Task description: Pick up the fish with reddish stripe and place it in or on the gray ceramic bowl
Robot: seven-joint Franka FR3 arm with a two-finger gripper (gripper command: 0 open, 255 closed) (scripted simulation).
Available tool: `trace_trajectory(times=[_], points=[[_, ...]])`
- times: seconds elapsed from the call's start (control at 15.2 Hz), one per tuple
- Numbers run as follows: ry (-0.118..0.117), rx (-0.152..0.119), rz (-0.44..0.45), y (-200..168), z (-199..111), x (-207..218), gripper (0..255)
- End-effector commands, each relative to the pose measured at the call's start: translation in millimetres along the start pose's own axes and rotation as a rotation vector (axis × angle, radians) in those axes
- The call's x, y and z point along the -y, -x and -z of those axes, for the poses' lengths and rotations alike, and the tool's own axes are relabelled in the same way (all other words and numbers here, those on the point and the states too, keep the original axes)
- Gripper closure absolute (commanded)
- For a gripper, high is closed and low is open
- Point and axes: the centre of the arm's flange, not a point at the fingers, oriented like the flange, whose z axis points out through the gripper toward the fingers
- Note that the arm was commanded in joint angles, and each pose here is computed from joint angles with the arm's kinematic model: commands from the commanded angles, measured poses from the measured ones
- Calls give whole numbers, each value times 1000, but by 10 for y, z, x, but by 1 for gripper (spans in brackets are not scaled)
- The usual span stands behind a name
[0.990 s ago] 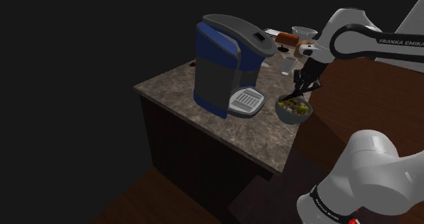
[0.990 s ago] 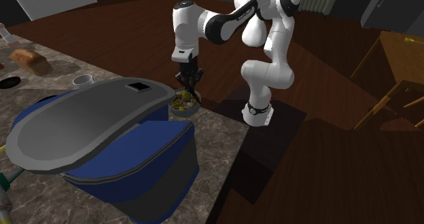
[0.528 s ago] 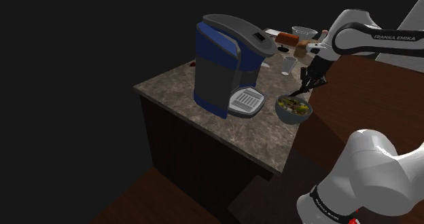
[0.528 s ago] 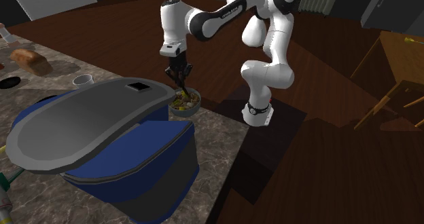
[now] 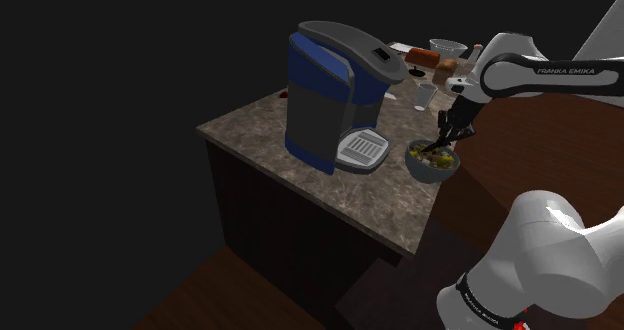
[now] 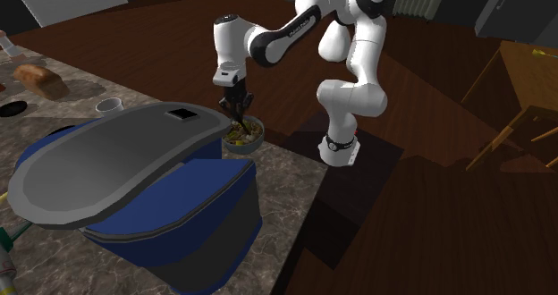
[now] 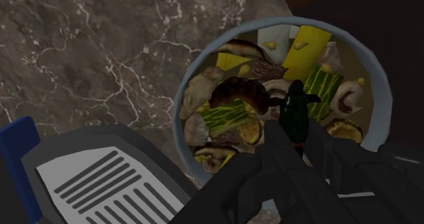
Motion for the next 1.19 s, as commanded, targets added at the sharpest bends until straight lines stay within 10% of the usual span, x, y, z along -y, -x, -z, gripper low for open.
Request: trace_trajectory(times=[0.0, 0.66, 0.73, 1.12], points=[[0, 0, 0, 8, -105, -1, 255], [0, 0, 0, 19, -237, 8, 255], [0, 0, 0, 19, -238, 7, 0], [0, 0, 0, 19, -105, 8, 0]])
